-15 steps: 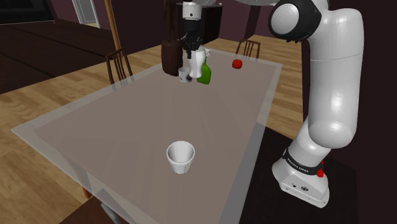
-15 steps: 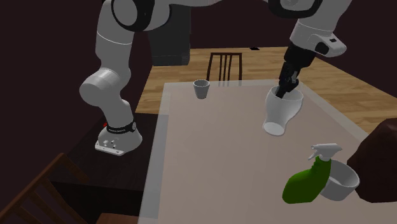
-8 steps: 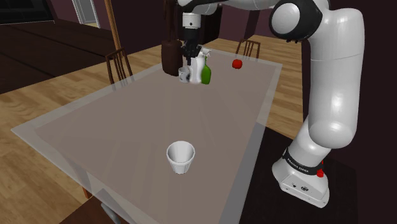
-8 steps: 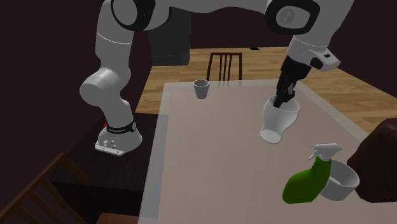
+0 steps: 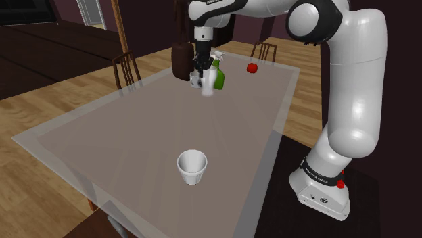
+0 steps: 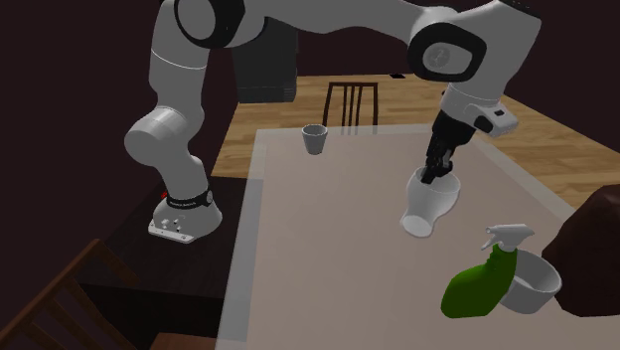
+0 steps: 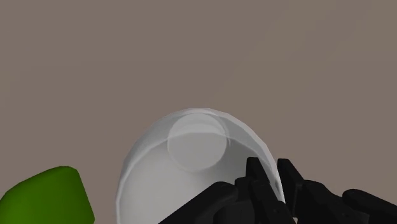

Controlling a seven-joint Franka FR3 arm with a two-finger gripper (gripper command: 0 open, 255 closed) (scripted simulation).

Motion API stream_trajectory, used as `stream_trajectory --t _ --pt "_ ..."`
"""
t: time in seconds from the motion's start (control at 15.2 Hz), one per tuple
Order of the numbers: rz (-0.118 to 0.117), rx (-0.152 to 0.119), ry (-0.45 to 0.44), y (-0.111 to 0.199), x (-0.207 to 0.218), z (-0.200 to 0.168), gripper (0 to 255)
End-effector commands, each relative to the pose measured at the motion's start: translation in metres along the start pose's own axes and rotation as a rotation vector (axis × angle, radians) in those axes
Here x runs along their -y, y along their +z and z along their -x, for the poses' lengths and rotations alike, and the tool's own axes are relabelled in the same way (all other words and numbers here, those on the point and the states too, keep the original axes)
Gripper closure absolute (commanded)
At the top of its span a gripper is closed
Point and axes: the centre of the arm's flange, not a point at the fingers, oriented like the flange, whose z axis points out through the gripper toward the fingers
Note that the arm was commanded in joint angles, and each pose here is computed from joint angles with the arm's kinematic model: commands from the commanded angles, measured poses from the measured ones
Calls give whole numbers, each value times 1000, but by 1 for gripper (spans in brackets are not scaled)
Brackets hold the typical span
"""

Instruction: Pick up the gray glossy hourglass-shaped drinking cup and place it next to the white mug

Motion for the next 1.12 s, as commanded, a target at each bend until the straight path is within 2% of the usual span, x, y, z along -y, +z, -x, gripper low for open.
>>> stream_trajectory --t 0.0,0.46,0.92,0.99,1.06 --pt "0 -1 0 10 0 -2 255" --pt "0 -1 0 45 -4 -7 255" --pt "0 -1 0 45 -4 -7 255" --pt "0 -1 0 45 -4 -7 0" --pt "0 -1 0 45 -4 -7 0"
